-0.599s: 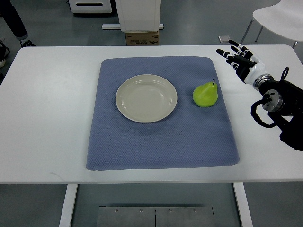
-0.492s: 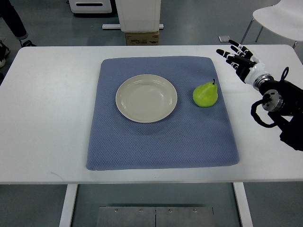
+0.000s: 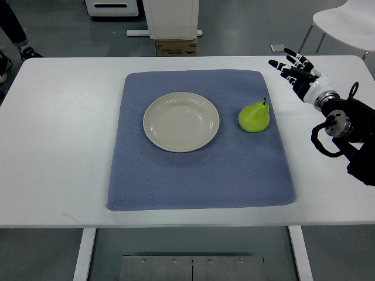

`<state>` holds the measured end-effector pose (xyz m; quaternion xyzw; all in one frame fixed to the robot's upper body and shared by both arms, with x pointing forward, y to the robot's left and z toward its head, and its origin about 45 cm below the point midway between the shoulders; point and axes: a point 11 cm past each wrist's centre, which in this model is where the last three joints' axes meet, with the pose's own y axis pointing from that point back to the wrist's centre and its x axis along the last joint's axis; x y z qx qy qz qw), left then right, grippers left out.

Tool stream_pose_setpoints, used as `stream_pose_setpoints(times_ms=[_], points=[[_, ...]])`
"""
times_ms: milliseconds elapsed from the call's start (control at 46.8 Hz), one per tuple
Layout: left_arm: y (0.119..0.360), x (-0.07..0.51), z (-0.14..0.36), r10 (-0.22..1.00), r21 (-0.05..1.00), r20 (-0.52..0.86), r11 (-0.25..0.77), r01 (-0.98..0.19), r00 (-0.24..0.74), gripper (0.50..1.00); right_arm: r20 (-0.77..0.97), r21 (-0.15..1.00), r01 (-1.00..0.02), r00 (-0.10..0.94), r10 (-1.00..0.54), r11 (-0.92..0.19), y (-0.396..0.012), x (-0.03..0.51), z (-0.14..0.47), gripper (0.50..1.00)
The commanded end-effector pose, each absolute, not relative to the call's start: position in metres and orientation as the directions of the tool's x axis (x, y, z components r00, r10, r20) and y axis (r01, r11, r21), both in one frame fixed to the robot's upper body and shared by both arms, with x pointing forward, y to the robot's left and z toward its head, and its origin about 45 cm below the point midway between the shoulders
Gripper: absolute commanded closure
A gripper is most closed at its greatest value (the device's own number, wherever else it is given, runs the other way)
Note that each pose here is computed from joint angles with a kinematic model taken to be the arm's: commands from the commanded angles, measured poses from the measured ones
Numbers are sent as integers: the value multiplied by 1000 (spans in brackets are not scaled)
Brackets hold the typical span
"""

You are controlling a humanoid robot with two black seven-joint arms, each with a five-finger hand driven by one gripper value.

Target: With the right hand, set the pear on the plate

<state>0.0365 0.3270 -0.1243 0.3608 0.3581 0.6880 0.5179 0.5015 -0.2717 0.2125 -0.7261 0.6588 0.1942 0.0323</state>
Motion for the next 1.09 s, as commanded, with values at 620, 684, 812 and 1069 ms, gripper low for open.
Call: stream_pose_setpoints(times_ms=[620,684,812,1069], points=[[327,37,-124,971,866,126,-207,-454,-203,500,-312,49,-998,31,-949,-49,-283,503,226,500],[327,37,-124,971,866,126,-207,-454,-203,500,-310,52,-997,34,-950,-53,-282,503,225,500],[327,37,-124,971,866,126,-207,-454,-203,500,-312,44,-997,48,-949,-65,-280,503,226,500],[327,37,-124,971,866,126,-208,-454,-205,500,-310,11,-990,128,-942,-138,-269,506,238,500]])
